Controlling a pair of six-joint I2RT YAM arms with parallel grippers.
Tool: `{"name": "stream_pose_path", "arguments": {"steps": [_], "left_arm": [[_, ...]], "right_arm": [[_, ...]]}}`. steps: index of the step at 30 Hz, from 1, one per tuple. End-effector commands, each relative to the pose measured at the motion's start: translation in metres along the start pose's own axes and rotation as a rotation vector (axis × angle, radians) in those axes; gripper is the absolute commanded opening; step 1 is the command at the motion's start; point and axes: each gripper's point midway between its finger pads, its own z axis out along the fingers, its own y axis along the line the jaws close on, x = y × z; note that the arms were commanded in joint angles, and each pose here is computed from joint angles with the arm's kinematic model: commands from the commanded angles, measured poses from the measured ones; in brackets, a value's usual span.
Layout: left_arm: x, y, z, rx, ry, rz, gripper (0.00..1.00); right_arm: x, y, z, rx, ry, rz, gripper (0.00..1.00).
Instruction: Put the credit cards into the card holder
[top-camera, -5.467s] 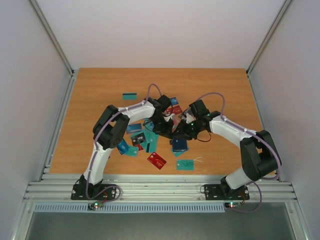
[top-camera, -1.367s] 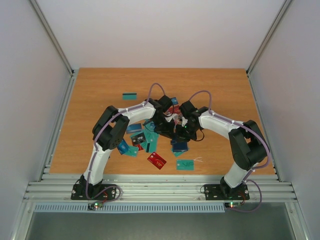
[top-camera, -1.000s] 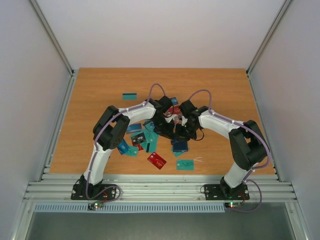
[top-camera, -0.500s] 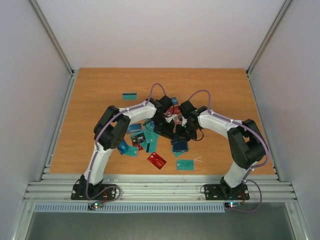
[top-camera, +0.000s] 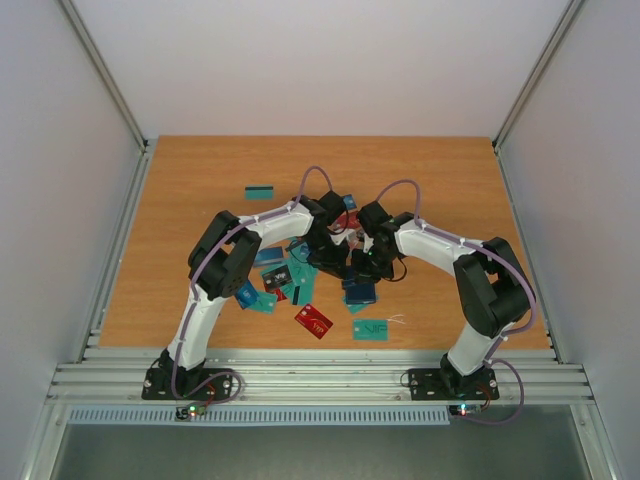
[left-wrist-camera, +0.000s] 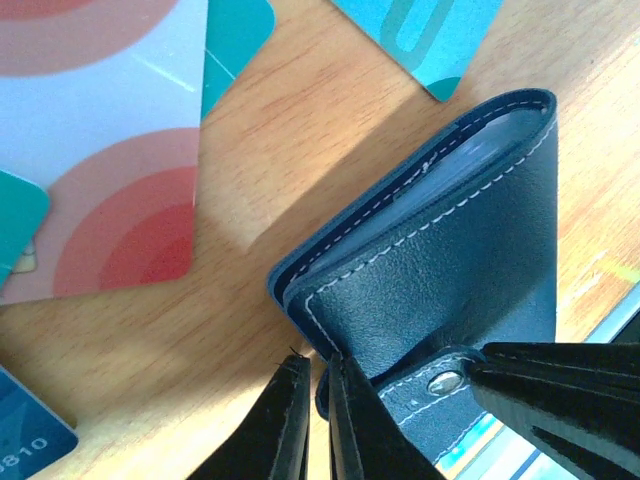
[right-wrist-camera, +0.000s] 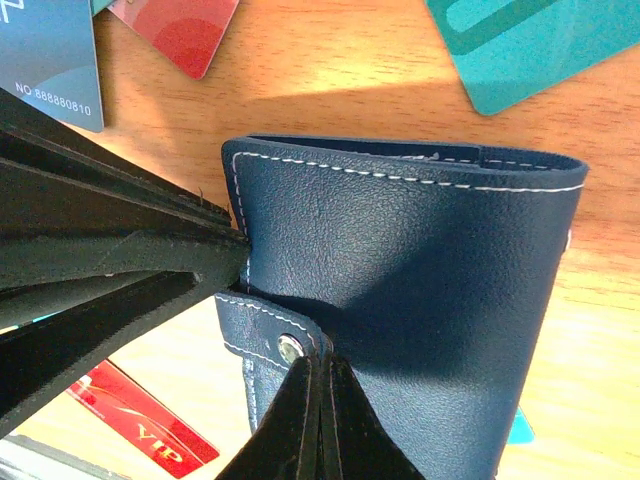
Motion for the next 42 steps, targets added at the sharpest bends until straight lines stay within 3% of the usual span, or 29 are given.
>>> {"name": "stream_pose_path", "arguments": {"steps": [1,10,25,32,37,42], "left_arm": [[-0.001,0.012,0.010,-0.046,0.019,-0.002,0.08],[-0.001,0.014,0.010,-0.056,0.021,-0.007,0.08],[-0.001,0.012,0.006,-0.057,0.015,-0.009,0.08],[-0.008,-0.007,-0.025,-0.045,-0.075,0.031,0.08],[-0.011,-0.025,-0.043,0.032,-0.149,0.064,0.09],[-0.006,-0.039,-0.043,0.140,-0.147,0.090,0.11]], "right_arm": [[-0.001,-0.008,-0.004,0.065,-0.003,-0.018,0.01],[-0.002,-0.009,-0.007,0.070,-0.011,-0.018,0.01],[0.000,-0.029,0.022,0.119,0.061,0.002,0.01],[0.002,-0.028,0.025,0.115,0.080,0.009,0.01],[0.002,-0.024,0.028,0.086,0.086,0.011,0.01],[0.000,-0.016,0.023,0.048,0.076,0.008,0.01]]}}
